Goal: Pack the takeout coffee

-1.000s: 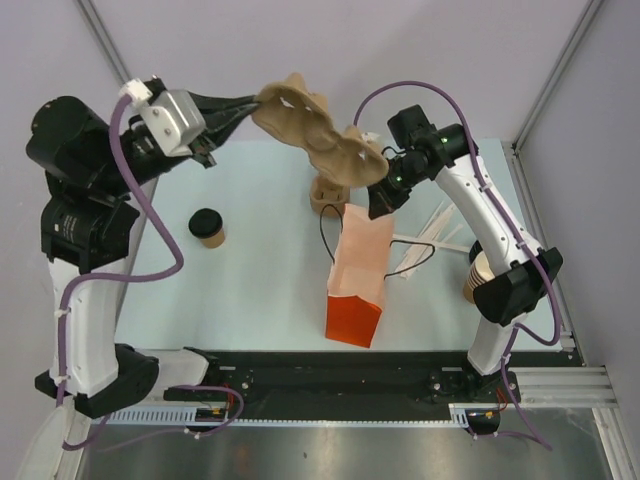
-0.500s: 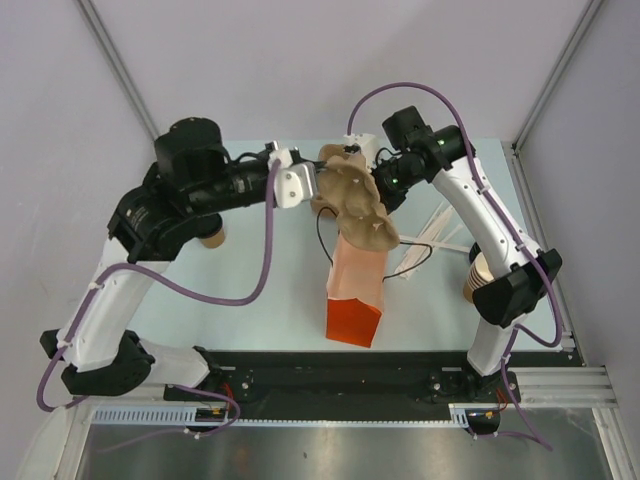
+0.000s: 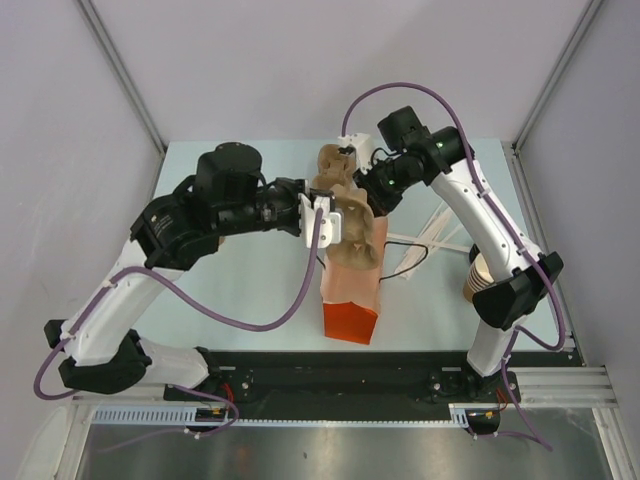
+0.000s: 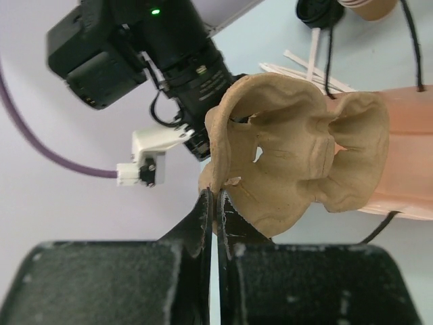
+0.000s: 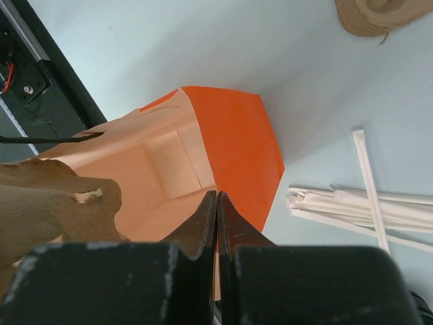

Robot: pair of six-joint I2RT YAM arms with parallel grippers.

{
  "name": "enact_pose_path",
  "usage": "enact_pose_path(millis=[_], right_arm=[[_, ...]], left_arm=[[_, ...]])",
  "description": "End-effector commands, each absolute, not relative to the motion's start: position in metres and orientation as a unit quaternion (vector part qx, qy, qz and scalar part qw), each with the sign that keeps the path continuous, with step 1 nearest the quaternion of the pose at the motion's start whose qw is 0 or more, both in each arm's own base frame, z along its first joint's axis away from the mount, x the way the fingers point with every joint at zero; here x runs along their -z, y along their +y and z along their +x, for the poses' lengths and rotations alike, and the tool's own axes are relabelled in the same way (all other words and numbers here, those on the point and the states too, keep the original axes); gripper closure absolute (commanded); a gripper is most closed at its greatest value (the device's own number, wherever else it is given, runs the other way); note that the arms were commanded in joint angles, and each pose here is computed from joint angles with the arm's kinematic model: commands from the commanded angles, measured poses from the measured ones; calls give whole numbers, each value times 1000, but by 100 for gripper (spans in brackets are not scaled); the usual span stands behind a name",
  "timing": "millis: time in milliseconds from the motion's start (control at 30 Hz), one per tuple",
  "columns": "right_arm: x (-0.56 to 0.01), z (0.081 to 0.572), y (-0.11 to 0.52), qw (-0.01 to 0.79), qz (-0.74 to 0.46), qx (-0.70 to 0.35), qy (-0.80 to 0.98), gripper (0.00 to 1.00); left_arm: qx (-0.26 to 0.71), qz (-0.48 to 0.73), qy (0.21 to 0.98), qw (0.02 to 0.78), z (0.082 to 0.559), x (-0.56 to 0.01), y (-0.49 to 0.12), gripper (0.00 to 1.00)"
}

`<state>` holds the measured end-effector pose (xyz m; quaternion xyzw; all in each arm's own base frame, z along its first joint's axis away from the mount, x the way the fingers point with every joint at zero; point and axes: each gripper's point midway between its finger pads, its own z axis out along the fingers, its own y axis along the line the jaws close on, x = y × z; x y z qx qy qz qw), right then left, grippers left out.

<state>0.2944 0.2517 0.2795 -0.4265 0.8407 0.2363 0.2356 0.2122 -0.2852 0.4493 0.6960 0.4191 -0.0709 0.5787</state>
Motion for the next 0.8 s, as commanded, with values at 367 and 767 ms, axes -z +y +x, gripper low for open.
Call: enact_pose_path(millis=[367,767], right_arm=[[-316,283,257,291,-447,-239,812,100],[-321,264,271,287,-472,-266,790,100]], left_arm=[[115,718,526,442,201,-360,-312,100],[111,722,550,405,202,-297,-319,100]])
